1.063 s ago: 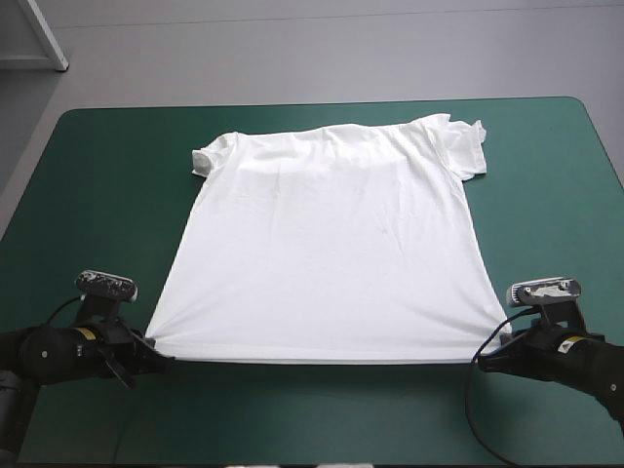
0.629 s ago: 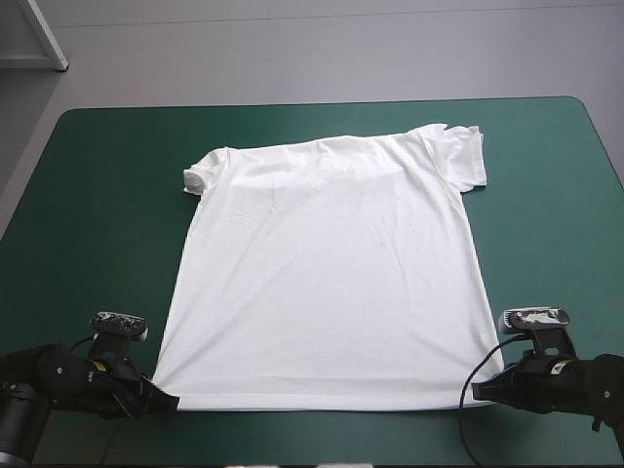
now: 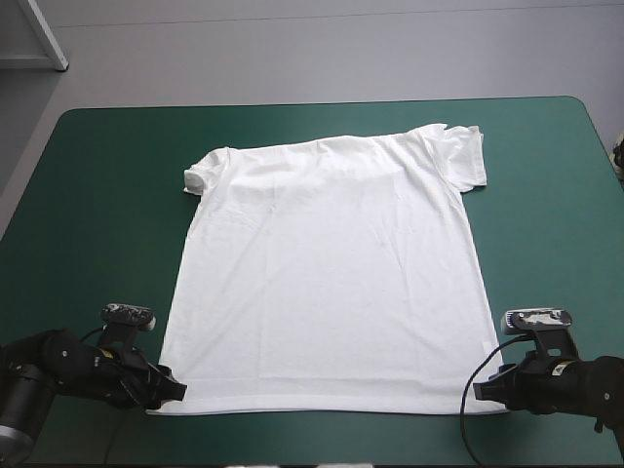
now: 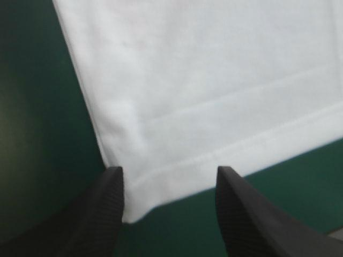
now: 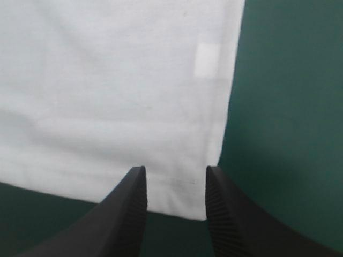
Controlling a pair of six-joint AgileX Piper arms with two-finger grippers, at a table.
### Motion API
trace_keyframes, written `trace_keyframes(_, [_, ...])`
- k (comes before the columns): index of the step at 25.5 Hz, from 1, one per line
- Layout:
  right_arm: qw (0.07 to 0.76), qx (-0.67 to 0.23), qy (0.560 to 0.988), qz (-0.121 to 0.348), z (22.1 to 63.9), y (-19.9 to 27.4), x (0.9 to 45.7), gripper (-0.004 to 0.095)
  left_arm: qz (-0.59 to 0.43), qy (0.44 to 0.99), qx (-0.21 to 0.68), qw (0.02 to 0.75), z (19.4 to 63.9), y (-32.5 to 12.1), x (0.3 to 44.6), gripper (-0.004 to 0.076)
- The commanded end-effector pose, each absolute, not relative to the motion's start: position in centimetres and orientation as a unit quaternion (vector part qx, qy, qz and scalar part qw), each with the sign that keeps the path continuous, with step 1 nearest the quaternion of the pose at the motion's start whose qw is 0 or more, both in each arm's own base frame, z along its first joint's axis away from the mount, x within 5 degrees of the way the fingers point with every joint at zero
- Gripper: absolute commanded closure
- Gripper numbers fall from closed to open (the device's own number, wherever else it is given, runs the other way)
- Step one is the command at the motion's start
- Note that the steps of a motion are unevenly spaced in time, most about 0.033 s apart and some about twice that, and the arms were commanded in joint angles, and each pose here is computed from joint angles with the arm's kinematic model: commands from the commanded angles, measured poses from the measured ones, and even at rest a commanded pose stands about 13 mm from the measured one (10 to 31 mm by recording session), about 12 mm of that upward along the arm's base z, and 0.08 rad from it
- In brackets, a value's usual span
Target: Fold the cloth
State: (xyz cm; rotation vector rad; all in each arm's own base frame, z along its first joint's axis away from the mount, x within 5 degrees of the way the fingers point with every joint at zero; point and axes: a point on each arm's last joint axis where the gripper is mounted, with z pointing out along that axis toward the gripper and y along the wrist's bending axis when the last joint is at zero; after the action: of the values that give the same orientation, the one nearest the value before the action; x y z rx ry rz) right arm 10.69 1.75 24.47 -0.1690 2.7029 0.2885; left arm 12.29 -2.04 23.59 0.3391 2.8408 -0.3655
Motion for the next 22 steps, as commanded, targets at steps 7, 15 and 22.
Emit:
trace_keyframes(7, [0.427,-0.043,0.902,0.040,33.1,0.7,13.5,0.0548,-0.095,0.943,0.048,0.315,29.6,-1.4,17.3,0.0328])
trace_keyframes(15, [0.434,-0.041,0.899,0.040,33.5,0.6,14.1,0.0548,-0.097,0.935,0.005,0.342,27.8,-0.9,22.3,0.0328])
trace_keyframes(22, [0.450,-0.036,0.892,0.037,33.5,0.5,15.3,0.0548,-0.101,0.932,0.031,0.348,27.8,-0.9,28.1,0.0328])
